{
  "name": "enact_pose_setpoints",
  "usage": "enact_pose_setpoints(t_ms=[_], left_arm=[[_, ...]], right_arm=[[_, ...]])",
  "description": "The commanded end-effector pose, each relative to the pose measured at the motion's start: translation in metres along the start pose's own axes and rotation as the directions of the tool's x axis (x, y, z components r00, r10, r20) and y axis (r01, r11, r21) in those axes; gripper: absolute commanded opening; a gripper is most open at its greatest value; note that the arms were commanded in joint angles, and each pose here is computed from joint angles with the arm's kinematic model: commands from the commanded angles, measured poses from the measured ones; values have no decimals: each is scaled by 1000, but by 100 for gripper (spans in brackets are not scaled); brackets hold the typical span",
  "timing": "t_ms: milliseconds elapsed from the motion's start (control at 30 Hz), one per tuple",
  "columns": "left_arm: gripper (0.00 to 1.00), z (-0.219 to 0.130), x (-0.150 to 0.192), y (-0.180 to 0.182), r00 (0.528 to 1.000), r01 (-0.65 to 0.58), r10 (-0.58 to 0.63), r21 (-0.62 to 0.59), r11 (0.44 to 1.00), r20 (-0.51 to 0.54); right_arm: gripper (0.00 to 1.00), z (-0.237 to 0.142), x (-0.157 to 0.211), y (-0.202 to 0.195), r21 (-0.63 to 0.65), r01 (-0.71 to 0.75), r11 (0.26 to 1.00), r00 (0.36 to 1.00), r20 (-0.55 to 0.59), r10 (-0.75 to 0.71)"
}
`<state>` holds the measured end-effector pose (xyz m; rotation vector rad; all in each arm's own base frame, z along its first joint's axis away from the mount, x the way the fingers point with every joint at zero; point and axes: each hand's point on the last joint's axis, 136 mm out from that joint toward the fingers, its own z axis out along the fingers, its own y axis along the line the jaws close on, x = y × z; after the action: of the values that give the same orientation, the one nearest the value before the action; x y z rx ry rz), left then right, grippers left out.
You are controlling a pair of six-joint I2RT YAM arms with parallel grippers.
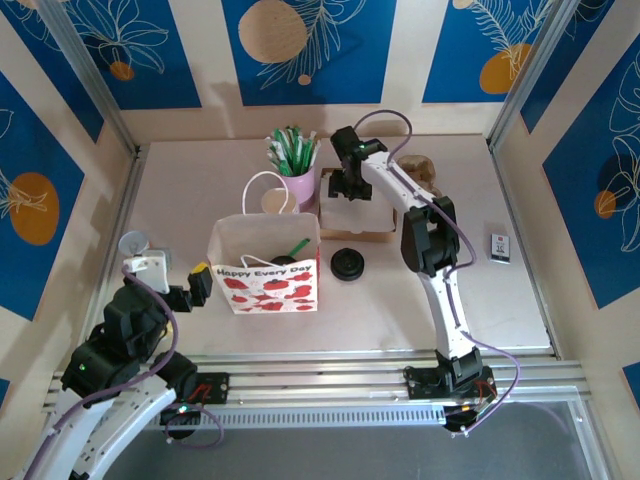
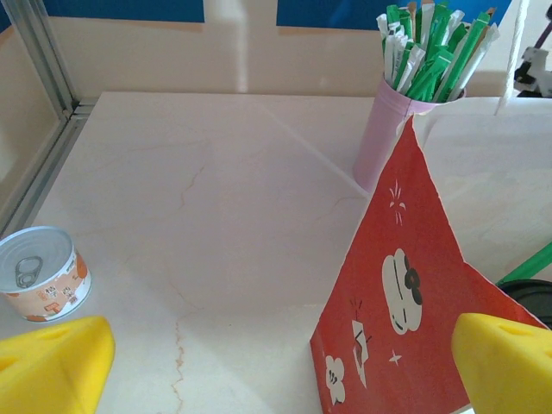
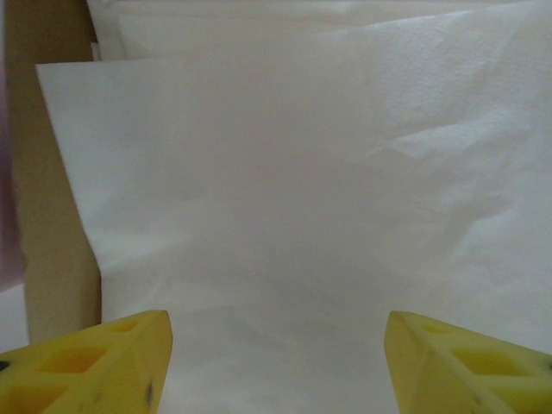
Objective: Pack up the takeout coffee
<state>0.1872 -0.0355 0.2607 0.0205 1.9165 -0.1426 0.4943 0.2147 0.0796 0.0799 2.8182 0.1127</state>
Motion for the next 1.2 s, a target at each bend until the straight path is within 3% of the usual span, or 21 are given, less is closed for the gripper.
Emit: enact_pose_setpoints(t_ms=[0,233,800,900,1000,1167], left_arm=[[100,0,-5,-4,1000,-8,7,21,1000,30],[100,1,-4,-4,1000,-11,10,21,1000,26],[100,0,-4,-4,1000,-10,9,22,1000,27],[100,0,-4,-4,1000,-10,9,24,1000,28],[100,0,-4,-4,1000,-10,9,24,1000,29],[100,0,-4,-5,1000,-10,9,26,1000,30]], right_arm=[[64,13,9,-5,44,17,999,999,-53,-14],[55,33,17,-9,35,8,999,995,-97,-4],[32,40,22,-14,14,-1,1000,991,-130,2],[40,34,21,-20,43,-14,999,992,-125,19],[61,23,20,-20,42,-25,999,995,-96,29],[65,22,23,-19,47,-19,999,995,-95,23]])
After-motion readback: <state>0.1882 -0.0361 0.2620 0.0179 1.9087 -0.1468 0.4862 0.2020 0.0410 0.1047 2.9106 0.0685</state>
